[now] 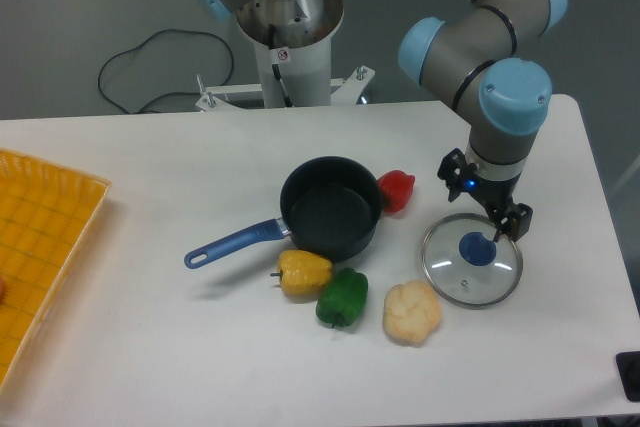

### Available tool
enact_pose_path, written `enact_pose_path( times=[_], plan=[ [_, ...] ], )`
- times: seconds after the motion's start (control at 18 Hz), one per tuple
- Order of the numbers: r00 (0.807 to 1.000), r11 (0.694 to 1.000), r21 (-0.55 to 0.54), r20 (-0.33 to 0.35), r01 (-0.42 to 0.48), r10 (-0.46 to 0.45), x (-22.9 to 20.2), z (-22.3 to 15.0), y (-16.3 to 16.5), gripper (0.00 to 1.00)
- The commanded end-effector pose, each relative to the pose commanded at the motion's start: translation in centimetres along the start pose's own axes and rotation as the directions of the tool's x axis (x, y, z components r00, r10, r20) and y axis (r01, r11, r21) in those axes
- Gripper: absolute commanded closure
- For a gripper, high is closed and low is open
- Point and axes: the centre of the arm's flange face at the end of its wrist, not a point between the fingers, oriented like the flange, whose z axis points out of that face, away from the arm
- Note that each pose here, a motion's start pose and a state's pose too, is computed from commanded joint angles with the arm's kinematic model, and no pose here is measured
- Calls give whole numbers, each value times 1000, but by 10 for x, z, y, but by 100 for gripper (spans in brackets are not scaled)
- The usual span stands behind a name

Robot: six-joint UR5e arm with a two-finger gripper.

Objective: Pick up the bread
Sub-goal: 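Move the gripper from above the glass lid down over the beige bread bun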

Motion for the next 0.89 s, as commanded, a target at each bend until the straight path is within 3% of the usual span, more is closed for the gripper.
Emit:
enact_pose_path(
  times=[0.33,0.56,0.89],
  plan=[
    [1000,1000,18,-22,8,-7,3,14,-14,0],
    [987,988,10,-42,157,-157,7,24,-25,0],
    [958,960,-12,-63,279,-279,3,43,-42,0]
  ],
)
